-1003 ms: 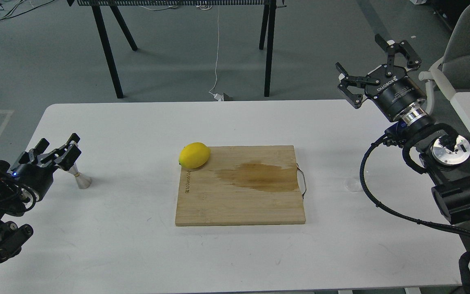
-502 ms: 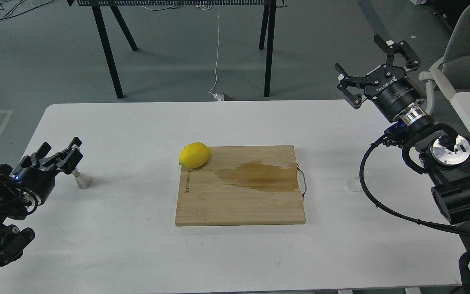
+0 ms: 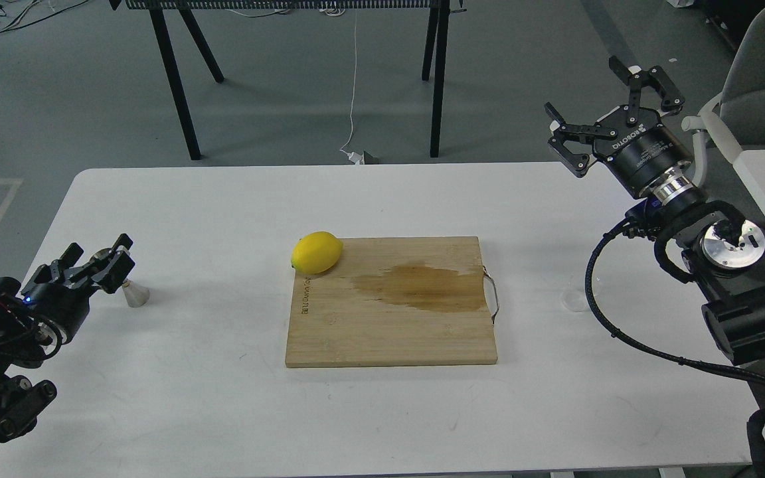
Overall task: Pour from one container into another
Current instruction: 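Close the left hand fingers on the metal jigger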
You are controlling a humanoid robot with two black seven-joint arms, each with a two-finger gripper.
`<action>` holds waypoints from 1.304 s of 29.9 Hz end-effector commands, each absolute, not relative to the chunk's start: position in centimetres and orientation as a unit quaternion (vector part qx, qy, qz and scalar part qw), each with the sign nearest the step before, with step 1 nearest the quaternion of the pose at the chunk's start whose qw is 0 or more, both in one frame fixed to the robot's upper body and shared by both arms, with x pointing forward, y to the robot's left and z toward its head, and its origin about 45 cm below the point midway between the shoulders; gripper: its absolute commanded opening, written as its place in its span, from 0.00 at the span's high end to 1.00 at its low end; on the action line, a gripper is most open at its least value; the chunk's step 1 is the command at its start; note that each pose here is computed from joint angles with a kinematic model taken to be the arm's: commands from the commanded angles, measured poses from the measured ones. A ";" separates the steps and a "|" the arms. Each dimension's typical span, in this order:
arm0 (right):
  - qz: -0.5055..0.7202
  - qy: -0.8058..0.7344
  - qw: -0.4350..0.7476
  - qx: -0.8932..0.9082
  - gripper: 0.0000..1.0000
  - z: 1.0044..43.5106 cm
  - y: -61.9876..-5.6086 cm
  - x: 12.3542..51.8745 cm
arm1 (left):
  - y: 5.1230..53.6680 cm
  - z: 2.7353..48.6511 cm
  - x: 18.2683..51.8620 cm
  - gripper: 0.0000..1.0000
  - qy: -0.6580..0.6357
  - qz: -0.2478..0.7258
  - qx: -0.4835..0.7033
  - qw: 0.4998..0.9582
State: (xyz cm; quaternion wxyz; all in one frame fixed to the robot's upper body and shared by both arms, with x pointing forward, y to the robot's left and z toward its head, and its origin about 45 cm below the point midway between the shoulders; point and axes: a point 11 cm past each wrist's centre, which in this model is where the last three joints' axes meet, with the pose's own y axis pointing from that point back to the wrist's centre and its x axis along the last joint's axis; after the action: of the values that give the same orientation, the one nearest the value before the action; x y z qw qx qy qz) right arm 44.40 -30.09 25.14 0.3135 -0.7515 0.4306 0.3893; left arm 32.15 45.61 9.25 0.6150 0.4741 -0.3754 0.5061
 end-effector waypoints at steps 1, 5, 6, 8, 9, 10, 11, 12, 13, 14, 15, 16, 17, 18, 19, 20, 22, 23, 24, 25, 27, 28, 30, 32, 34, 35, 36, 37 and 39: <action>0.389 0.430 0.314 -0.752 0.01 25.2 -30.1 44.4 | 45.5 9.2 32.1 0.00 -0.375 0.506 0.474 0.616; 0.389 0.430 0.314 -0.752 0.01 25.2 -30.1 44.4 | 44.5 8.7 32.2 0.00 -0.370 0.508 0.467 0.622; 0.389 0.430 0.314 -0.752 0.01 25.2 -30.1 44.4 | 44.5 8.6 32.2 0.00 -0.370 0.508 0.466 0.623; 0.389 0.430 0.314 -0.752 0.01 25.2 -30.1 44.4 | 44.7 8.3 32.0 0.00 -0.366 0.508 0.471 0.621; 0.389 0.431 0.314 -0.751 0.01 25.1 -30.1 44.4 | 44.8 8.1 31.8 0.00 -0.364 0.508 0.474 0.620; 0.389 0.430 0.314 -0.752 0.01 25.2 -30.1 44.4 | 44.8 7.9 31.7 0.00 -0.361 0.508 0.475 0.621; 0.389 0.430 0.314 -0.752 0.01 25.2 -30.1 44.4 | 44.8 8.0 31.7 0.00 -0.362 0.508 0.475 0.620; 0.389 0.430 0.314 -0.752 0.01 25.2 -30.1 44.4 | 44.8 8.0 31.7 0.00 -0.362 0.508 0.475 0.620; 0.389 0.430 0.313 -0.752 0.01 25.2 -30.1 44.4 | 44.9 7.9 31.7 0.00 -0.362 0.508 0.476 0.620; 0.389 0.430 0.314 -0.752 0.01 25.2 -30.1 44.4 | 44.9 7.9 31.7 0.00 -0.361 0.508 0.476 0.620; 0.389 0.431 0.314 -0.751 0.01 25.1 -30.1 44.4 | 45.1 7.9 31.7 0.00 -0.360 0.509 0.478 0.618; 0.389 0.431 0.314 -0.751 0.01 25.1 -30.1 44.4 | 45.2 7.8 31.5 0.00 -0.359 0.508 0.482 0.617; 0.389 0.430 0.314 -0.752 0.01 25.2 -30.1 44.4 | 45.4 7.7 31.5 0.00 -0.358 0.509 0.483 0.616; 0.389 0.430 0.314 -0.752 0.01 25.2 -30.1 44.4 | 45.2 7.7 31.5 0.00 -0.357 0.509 0.482 0.617; 0.389 0.431 0.314 -0.751 0.01 25.1 -30.1 44.4 | 45.2 7.7 31.5 0.00 -0.357 0.509 0.482 0.617; 0.389 0.430 0.314 -0.752 0.01 25.2 -30.1 44.4 | 45.2 7.6 31.5 0.00 -0.355 0.511 0.481 0.617; 0.389 0.430 0.314 -0.752 0.01 25.2 -30.1 44.4 | 45.2 7.6 31.5 0.00 -0.354 0.513 0.481 0.617; 0.389 0.430 0.314 -0.752 0.01 25.2 -30.1 44.4 | 45.1 7.6 31.5 0.00 -0.354 0.513 0.480 0.617; 0.389 0.431 0.314 -0.751 0.01 25.1 -30.1 44.4 | 45.2 7.6 31.5 0.00 -0.354 0.513 0.481 0.617; 0.389 0.431 0.314 -0.751 0.01 25.1 -30.1 44.4 | 45.0 7.5 31.5 0.00 -0.353 0.513 0.480 0.618; 0.389 0.431 0.314 -0.751 0.01 25.1 -30.1 44.4 | 44.9 7.5 31.5 0.00 -0.353 0.513 0.479 0.619; 0.389 0.431 0.314 -0.751 0.01 25.1 -30.1 44.4 | 44.8 7.4 31.5 0.00 -0.352 0.513 0.478 0.619; 0.389 0.431 0.314 -0.751 0.01 25.1 -30.1 44.4 | 44.8 7.4 31.5 0.00 -0.352 0.513 0.478 0.620; 0.389 0.431 0.314 -0.751 0.01 25.1 -30.1 44.4 | 44.8 7.4 31.5 0.00 -0.352 0.514 0.478 0.620; 0.389 0.431 0.314 -0.751 0.01 25.1 -30.1 44.4 | 44.6 7.2 31.5 0.00 -0.351 0.514 0.477 0.621; 0.390 0.431 0.313 -0.751 0.01 25.1 -30.1 44.4 | 44.4 7.2 31.5 0.00 -0.350 0.514 0.476 0.622; 0.390 0.431 0.313 -0.751 0.01 25.0 -30.1 44.4 | 44.5 7.1 31.5 0.00 -0.349 0.514 0.476 0.622; 0.390 0.431 0.313 -0.751 0.01 25.1 -30.1 44.4 | 44.6 7.0 31.4 0.00 -0.348 0.514 0.479 0.620; 0.390 0.431 0.313 -0.751 0.01 25.1 -30.1 44.4 | 45.0 6.8 31.1 0.00 -0.345 0.513 0.486 0.618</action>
State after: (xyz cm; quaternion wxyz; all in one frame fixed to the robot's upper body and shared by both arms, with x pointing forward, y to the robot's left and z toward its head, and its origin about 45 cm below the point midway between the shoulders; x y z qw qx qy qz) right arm 44.37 -30.13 25.07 0.3135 -0.7509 0.4312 0.3898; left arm 31.39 44.61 7.06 0.6206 0.4789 -0.3483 0.5140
